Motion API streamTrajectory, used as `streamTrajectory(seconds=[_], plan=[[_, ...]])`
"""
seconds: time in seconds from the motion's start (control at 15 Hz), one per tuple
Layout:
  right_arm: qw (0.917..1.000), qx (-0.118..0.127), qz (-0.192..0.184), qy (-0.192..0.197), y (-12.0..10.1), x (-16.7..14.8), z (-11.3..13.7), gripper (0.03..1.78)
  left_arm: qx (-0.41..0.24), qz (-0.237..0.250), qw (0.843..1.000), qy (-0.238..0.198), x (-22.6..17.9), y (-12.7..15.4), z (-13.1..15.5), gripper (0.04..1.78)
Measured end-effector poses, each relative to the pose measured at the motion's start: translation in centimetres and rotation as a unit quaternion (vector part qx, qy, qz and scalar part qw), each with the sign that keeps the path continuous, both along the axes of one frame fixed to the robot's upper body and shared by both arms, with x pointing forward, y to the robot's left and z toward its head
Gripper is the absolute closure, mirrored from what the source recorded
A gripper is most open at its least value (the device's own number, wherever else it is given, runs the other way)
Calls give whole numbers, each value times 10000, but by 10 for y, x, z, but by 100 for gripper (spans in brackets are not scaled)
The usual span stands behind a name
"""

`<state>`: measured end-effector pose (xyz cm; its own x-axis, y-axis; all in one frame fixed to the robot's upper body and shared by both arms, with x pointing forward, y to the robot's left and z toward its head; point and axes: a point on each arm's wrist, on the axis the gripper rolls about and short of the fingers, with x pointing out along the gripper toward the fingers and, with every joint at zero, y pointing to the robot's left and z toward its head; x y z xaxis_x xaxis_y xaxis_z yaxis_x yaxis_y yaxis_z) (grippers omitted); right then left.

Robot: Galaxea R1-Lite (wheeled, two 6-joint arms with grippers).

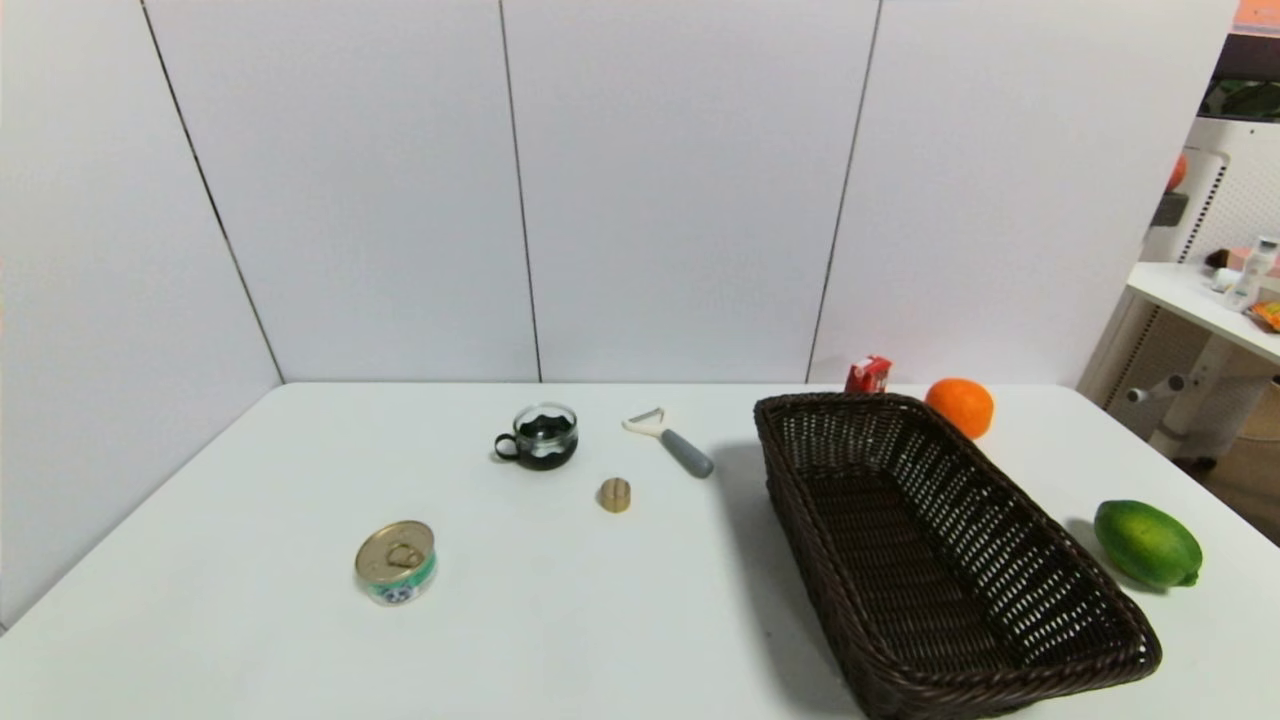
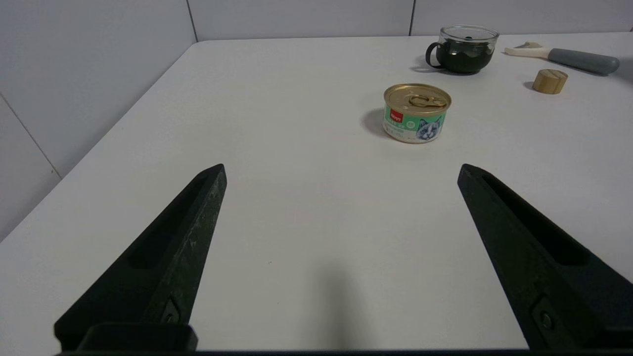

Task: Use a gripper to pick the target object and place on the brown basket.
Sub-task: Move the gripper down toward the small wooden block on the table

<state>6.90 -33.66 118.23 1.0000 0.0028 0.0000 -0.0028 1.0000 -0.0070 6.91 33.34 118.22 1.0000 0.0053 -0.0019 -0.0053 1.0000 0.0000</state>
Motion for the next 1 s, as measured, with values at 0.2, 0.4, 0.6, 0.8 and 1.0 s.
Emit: streamTrajectory(seconds=[0.2,0.4,0.6,0.8,1.0], plan=[[10000,6,0,0,0,0,0,11,0,0,10000,2,0,0,0,13],[10000,0,0,-2,0,0,0,11,-18,0,10000,-4,0,0,0,13],[10000,6,0,0,0,0,0,11,-27,9,10000,-5,0,0,0,13],[10000,4,0,2,0,0,0,11,-31,21,9999,109,3,0,9,13],[10000,6,0,0,0,0,0,11,132,-82,9990,421,21,0,58,13]])
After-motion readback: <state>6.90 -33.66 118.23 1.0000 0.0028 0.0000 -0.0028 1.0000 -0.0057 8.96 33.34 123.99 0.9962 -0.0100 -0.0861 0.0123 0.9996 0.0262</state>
